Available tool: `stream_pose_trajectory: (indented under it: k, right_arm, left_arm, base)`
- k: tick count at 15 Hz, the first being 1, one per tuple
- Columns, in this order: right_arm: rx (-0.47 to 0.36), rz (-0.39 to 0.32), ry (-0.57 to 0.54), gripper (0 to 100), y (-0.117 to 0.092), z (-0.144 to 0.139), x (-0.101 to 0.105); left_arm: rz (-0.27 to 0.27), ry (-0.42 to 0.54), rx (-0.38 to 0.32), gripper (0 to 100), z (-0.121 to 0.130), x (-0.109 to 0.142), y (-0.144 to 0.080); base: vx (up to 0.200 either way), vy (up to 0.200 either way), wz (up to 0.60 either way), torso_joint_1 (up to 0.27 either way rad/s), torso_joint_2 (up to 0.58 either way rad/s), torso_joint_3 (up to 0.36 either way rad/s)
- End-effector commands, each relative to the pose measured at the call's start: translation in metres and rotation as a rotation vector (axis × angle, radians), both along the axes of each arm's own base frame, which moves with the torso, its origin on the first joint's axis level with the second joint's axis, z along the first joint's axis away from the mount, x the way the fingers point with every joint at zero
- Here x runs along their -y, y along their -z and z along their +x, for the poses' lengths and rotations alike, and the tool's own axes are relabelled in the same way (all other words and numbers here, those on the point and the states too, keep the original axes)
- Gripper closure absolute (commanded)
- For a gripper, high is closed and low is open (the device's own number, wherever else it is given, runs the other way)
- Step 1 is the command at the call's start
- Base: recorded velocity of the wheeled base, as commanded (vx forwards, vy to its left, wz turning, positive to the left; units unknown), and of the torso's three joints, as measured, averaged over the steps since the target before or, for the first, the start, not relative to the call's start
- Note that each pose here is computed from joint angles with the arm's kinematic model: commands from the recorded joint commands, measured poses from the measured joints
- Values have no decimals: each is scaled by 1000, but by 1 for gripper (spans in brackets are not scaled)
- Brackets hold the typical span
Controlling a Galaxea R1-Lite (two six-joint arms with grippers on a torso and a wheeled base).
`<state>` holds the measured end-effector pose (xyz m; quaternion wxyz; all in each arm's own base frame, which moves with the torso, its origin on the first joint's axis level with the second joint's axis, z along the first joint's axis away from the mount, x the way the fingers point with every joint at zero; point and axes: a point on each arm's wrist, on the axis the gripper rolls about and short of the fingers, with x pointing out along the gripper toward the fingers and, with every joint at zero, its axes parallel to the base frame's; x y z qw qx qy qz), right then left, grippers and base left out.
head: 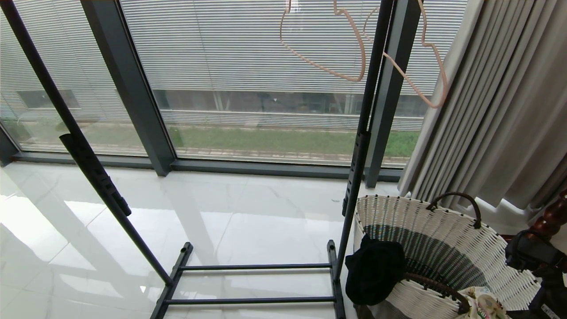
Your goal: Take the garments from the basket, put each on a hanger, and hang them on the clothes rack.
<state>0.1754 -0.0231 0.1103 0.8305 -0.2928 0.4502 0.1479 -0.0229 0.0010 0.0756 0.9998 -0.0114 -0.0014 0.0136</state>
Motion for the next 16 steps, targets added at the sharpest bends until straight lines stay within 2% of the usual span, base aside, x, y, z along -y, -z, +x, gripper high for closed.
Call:
stream_pose_trajectory:
  k: [1, 3, 5, 9, 14, 16]
  right_arm:
    - [5, -1, -16, 0, -19, -9, -2]
    - [-26, 53, -71, 0, -36, -14, -8]
    - [-27, 61, -93, 0, -36, -9, -10]
    - [-38, 64, -98, 0, -15, 8, -9]
    - [-61, 67, -147, 0, -9, 10, -19]
    - [-54, 59, -146, 0, 6, 22, -19]
  left_arm:
    - [0, 0, -1, 0, 0, 0, 0]
    - [0, 0, -1, 0, 0, 0, 0]
    - [0, 0, -1, 0, 0, 0, 0]
    - [-2, 0, -1, 0, 0, 0, 0]
    - [-2, 0, -1, 0, 0, 0, 0]
    - [-2, 0, -1, 0, 0, 0, 0]
  base:
    - [0, 0, 0, 0, 0, 0]
    - [0, 0, 0, 0, 0, 0]
    - [0, 0, 0, 0, 0, 0]
    - [0, 0, 0, 0, 0, 0]
    - [0, 0, 0, 0, 0, 0]
    - [0, 0, 0, 0, 0, 0]
